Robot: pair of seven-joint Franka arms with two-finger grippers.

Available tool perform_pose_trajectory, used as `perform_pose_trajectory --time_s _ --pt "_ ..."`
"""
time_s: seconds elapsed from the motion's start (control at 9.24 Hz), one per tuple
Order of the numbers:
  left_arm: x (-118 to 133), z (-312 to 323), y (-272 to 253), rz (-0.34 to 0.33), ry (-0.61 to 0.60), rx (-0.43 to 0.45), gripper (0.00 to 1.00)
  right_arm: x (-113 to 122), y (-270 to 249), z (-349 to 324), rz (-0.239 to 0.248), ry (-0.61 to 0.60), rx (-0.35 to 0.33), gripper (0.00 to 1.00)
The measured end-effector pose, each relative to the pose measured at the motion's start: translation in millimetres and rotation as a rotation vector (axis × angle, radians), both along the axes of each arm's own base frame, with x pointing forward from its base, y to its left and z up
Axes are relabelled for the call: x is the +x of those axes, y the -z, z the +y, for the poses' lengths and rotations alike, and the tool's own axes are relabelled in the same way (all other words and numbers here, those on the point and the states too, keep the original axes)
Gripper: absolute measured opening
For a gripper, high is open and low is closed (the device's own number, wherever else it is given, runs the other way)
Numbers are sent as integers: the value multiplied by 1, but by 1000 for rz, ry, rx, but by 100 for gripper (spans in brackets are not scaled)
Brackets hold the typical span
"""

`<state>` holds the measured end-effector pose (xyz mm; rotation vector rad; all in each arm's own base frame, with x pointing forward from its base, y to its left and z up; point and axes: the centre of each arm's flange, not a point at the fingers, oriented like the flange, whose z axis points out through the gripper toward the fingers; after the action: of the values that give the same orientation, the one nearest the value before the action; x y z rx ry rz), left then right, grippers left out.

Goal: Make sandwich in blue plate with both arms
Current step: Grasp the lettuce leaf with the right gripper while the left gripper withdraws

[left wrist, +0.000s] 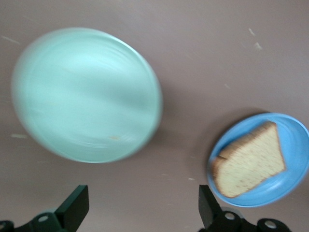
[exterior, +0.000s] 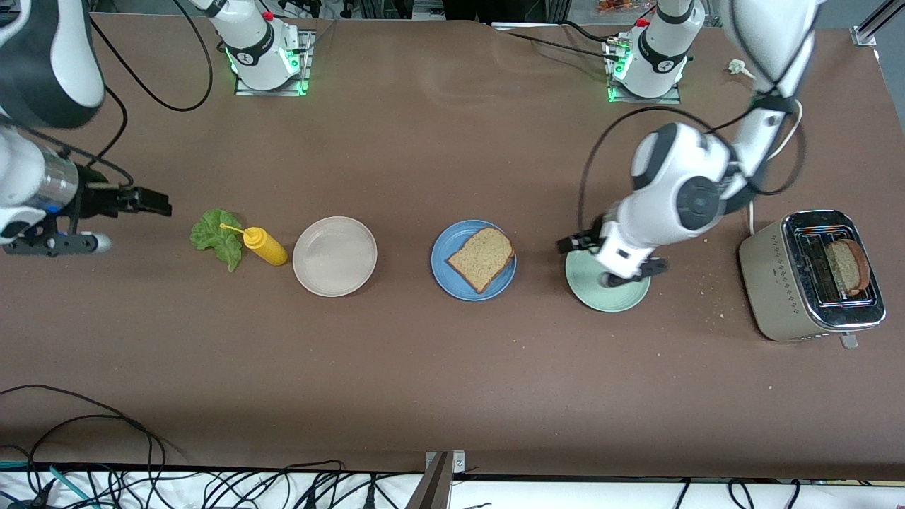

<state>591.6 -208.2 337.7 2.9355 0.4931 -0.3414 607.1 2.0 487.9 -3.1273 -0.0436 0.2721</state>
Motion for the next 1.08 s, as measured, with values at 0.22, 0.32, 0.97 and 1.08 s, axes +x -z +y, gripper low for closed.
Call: perform_pose_trajectory --time_s 0.22,0.32,0.97,1.08 --pt "26 70 -46 -12 3 135 100 7 60 -11 -3 -9 -47 100" --pt "34 100 -55 -26 12 186 100 5 87 -13 -18 -11 -51 100" --pt "61 283 -131 -124 194 353 100 -73 271 -46 -55 -59 -46 100" --pt "60 302 -140 -133 200 354 100 -78 283 -49 -33 -66 -43 100"
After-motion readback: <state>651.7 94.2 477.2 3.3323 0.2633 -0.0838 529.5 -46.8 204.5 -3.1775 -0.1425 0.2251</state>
